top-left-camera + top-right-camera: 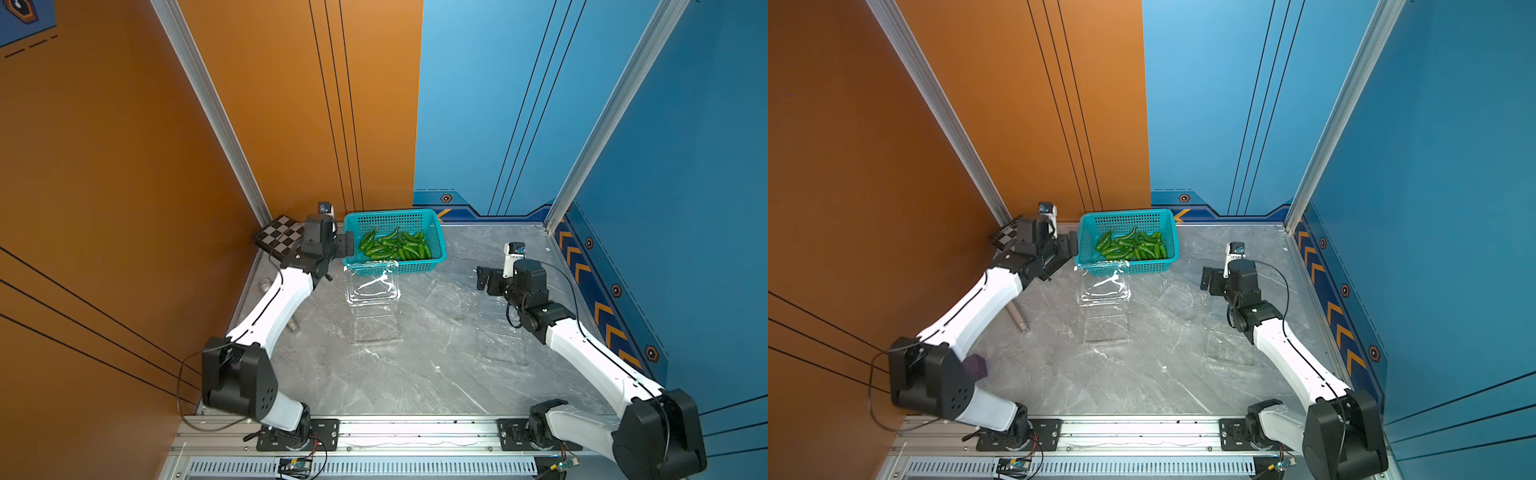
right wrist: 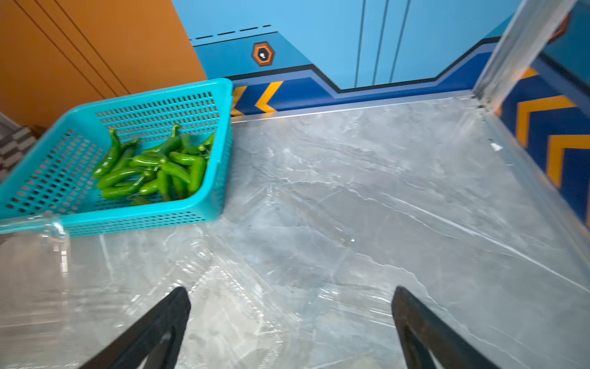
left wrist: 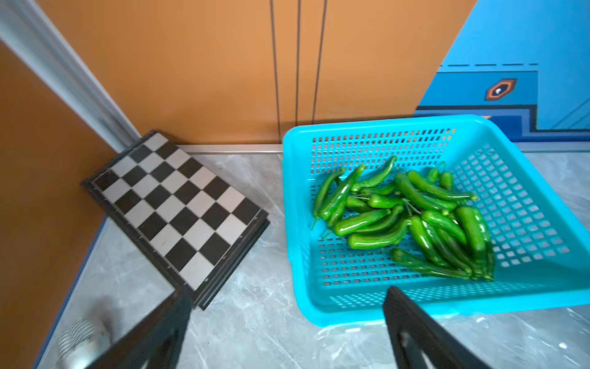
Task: Take small green peppers out of containers
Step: Reset both arms
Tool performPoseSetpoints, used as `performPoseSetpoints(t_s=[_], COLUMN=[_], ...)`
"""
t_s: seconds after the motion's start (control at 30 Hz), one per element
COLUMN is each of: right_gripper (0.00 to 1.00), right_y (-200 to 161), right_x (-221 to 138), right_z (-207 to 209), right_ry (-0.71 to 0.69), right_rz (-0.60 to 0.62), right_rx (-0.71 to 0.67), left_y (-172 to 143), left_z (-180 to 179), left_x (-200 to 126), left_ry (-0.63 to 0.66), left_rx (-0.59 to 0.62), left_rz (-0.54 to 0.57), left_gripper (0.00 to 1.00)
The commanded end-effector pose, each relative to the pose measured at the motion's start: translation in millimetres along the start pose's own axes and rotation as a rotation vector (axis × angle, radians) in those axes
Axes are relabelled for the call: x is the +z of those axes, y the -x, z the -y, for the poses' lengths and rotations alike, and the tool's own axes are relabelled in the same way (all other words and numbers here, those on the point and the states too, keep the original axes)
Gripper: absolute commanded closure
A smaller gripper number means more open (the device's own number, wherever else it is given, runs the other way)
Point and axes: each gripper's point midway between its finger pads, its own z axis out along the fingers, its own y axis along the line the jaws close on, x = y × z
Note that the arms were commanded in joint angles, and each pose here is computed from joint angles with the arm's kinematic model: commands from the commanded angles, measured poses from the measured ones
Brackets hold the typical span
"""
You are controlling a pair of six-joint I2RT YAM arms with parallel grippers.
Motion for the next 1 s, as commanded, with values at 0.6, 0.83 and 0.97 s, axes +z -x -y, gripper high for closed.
performPoseSetpoints(t_s=[0.6, 0.83, 0.97], right_gripper=[0.0, 0.0, 0.0], right_y=[-50, -56, -56], right_x=[-7, 3, 7], right_z=[64, 61, 66], right_ry=[-0.245, -0.214, -0.23], right_rz=[0.195, 0.222, 0.251], right_rx=[-0.13, -0.152, -0.17], left_y=[-127, -142, -151], left_z=[-64, -76, -71], left_x=[-21, -6, 9], left_ry=[0.147, 0.173, 0.151], left_rx=[0.043, 0.025, 0.042], left_rz=[0.211, 0.21, 0.183], left_gripper=[0.01, 0.01, 0.01])
